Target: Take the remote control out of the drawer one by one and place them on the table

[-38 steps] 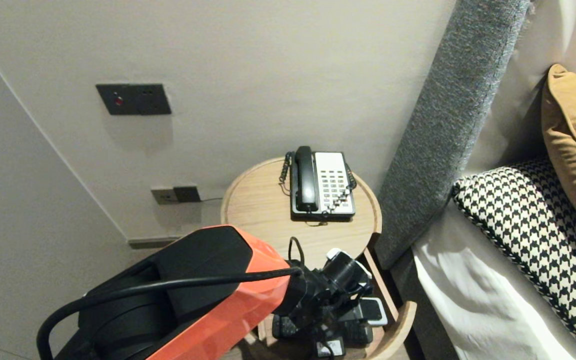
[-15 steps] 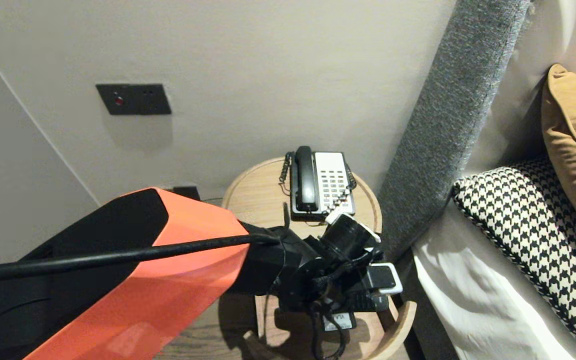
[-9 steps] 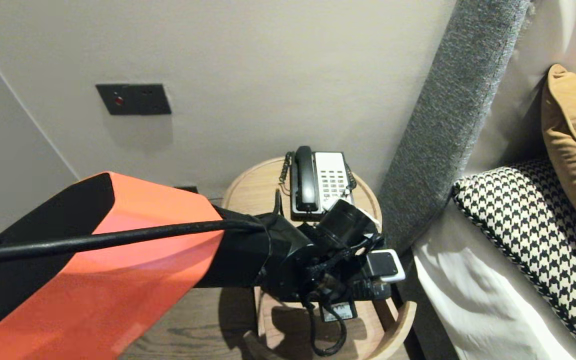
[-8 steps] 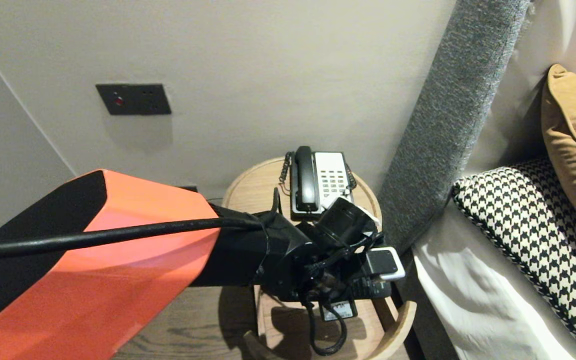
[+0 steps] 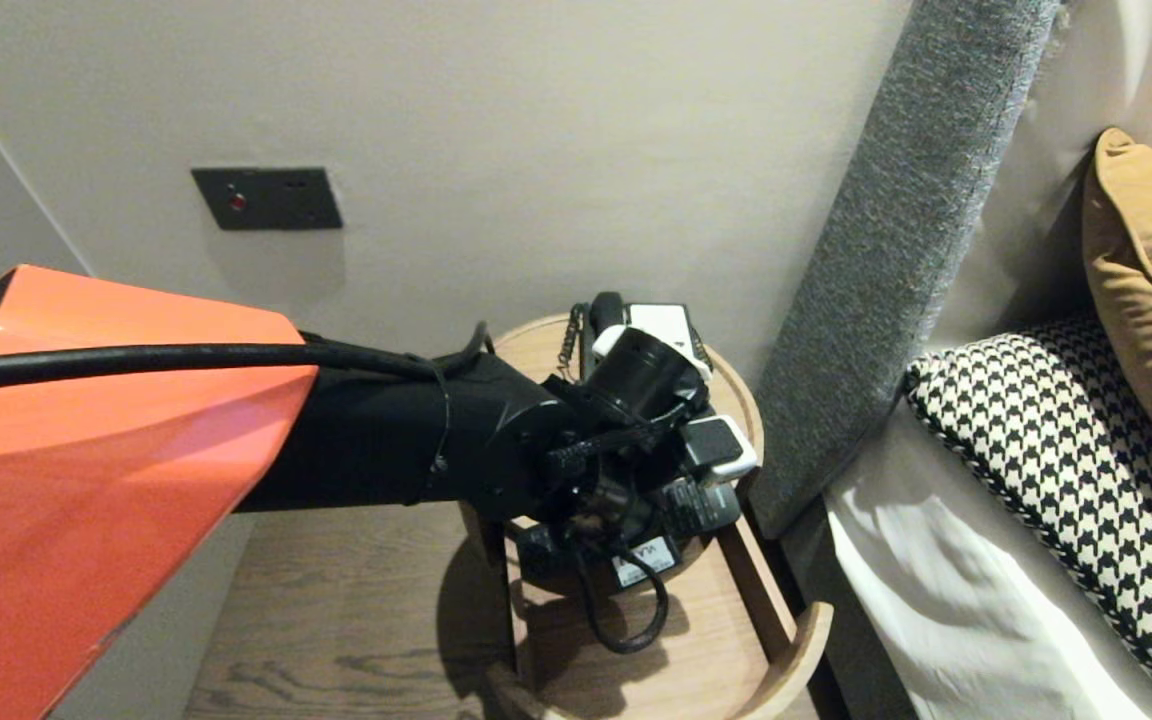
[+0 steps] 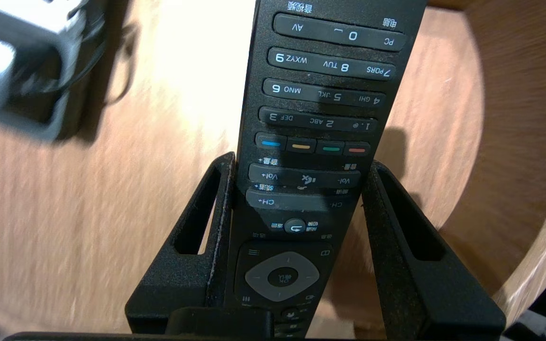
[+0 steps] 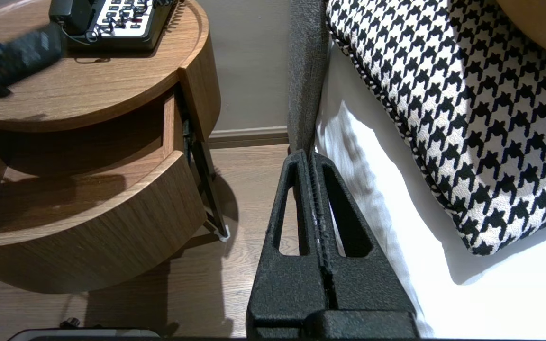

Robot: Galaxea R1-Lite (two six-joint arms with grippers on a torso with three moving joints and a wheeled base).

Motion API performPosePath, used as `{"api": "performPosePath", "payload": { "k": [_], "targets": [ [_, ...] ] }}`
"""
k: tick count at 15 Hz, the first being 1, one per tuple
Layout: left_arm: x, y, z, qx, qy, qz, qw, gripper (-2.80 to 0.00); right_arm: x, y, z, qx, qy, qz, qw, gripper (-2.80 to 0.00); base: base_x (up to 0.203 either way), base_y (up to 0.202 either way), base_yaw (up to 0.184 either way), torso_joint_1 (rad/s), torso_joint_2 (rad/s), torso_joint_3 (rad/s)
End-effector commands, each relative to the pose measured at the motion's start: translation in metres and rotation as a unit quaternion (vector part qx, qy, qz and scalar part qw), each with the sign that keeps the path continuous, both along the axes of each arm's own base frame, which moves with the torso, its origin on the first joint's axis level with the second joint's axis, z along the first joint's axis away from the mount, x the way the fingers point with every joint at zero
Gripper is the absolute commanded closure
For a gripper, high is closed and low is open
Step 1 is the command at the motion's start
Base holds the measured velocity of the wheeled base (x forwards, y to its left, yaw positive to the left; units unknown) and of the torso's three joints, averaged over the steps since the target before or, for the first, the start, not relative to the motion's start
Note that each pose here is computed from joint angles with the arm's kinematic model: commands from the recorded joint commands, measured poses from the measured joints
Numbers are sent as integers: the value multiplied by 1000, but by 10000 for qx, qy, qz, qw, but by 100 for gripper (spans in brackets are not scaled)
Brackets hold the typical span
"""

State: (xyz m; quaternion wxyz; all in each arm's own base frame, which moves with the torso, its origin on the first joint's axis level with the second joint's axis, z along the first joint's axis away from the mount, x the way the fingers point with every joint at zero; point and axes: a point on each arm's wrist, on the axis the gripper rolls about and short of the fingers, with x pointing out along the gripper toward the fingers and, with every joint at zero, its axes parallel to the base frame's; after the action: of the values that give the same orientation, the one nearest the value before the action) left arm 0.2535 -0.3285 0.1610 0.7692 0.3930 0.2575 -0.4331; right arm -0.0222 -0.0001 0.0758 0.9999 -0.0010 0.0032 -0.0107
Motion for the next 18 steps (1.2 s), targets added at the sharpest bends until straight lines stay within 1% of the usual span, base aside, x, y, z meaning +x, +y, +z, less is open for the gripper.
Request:
{"api": "performPosePath", "payload": {
  "k": [1,3,5,7,9,11,12,13,14,15,18],
  "targets": [
    [3,9,12,-83,-127,328,9993,0,0,0,0,-1,6,0,10000,0,0,0,0,0,0,0],
    [10,14,21,-255,-136,678,9973,0,0,0,0,2,6,0,10000,0,0,0,0,0,0,0],
    [14,18,25,-423,56,1121,9928,0,0,0,0,1,6,0,10000,0,0,0,0,0,0,0],
    [25,24,27,-706,258,1775,9812,0,0,0,0,-1,6,0,10000,0,0,0,0,0,0,0],
    [36,31,27,-988,496,2450,9632,0,0,0,0,-6,7,0,10000,0,0,0,0,0,0,0],
    [42,40,26,-1171,697,2953,9456,0,0,0,0,2,6,0,10000,0,0,0,0,0,0,0],
    [46,44,25,-1340,813,3318,9302,0,0,0,0,-6,7,0,10000,0,0,0,0,0,0,0],
    [49,48,25,-1421,847,3520,9213,0,0,0,0,-1,6,0,10000,0,0,0,0,0,0,0],
    [55,53,27,-1595,881,3761,9085,0,0,0,0,-6,7,0,10000,0,0,0,0,0,0,0],
    [59,56,30,-1753,908,3929,8981,0,0,0,0,2,6,0,10000,0,0,0,0,0,0,0],
    [68,63,37,-1914,737,4380,8752,0,0,0,0,-5,7,0,10000,0,0,0,0,0,0,0]
  ]
}}
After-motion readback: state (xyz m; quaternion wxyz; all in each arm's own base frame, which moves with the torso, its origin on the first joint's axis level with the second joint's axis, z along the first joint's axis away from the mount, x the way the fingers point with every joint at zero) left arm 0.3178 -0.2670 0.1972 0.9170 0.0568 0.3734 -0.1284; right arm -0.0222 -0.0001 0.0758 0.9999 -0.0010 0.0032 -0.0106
